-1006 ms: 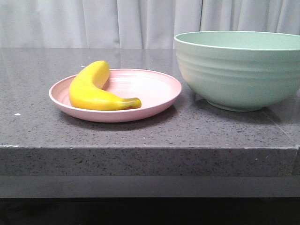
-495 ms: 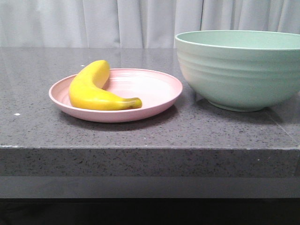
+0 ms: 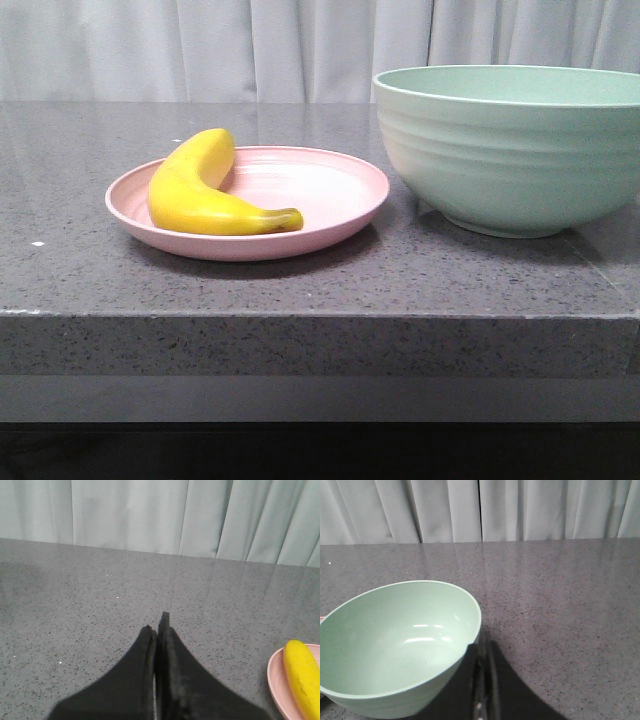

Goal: Transfer banana from pink plate to green bowl

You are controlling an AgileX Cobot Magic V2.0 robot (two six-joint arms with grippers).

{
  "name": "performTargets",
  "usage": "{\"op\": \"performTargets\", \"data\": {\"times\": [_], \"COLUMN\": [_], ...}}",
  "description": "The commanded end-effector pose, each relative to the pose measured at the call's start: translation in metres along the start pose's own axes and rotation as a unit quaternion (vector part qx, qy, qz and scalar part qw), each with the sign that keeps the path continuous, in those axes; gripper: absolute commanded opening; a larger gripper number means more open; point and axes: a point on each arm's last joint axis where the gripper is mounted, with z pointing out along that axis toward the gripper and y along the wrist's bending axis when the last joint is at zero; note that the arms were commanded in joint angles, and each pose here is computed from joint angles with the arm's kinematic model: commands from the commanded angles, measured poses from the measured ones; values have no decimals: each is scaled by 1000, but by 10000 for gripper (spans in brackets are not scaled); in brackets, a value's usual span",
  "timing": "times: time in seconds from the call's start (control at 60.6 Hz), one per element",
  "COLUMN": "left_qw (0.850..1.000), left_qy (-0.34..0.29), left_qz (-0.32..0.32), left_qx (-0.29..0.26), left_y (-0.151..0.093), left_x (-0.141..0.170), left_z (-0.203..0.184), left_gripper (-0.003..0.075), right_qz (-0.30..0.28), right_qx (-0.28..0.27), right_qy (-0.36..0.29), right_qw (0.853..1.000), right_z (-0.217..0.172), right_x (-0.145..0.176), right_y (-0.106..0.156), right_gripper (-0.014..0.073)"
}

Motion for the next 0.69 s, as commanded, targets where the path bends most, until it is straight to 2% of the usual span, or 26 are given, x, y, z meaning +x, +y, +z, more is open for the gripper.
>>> {"op": "performTargets", "data": {"times": [0.0, 0.066, 0.099, 0.132, 0.165, 0.198, 0.247, 0.297, 0.412, 0.544, 0.676], "left_qw": [998, 998, 998, 998, 998, 998, 999, 999, 999, 998, 983], "left_qy": [-56, -56, -56, -56, -56, -56, -53, -51, -37, 47, 139], "left_qz": [0, 0, 0, 0, 0, 0, 0, -2, -33, -13, 12], "left_qx": [4, 4, 4, 4, 4, 4, 4, 4, 11, 49, 121], "left_y": [-2, -2, -2, -2, -2, -2, -2, -2, -3, -16, -46], "left_x": [-20, -20, -20, -20, -20, -20, -19, -19, -17, -26, -43], "left_z": [-1, -1, -1, -1, -1, -1, 0, 2, 7, 20, 43], "left_gripper": [72, 216, 289, 402, 484, 545, 591, 597, 596, 596, 587], "right_qz": [-4, -4, -4, -4, -4, -4, -4, -4, -4, -4, -4], "right_qx": [4, 4, 4, 4, 4, 4, 4, 4, 4, 4, 4], "right_qy": [-45, -43, -42, -42, -42, -42, -41, -41, -39, -39, -39], "right_qw": [999, 999, 999, 999, 999, 999, 999, 999, 999, 999, 999], "right_z": [0, 0, 0, 0, 0, 0, 0, 0, 0, 0, 0], "right_x": [-17, -17, -17, -16, -16, -16, -16, -16, -15, -15, -15], "right_y": [0, 0, 0, 0, 0, 0, 0, 0, 0, 0, 0], "right_gripper": [29, 159, 254, 353, 445, 521, 598, 645, 654, 654, 654]}}
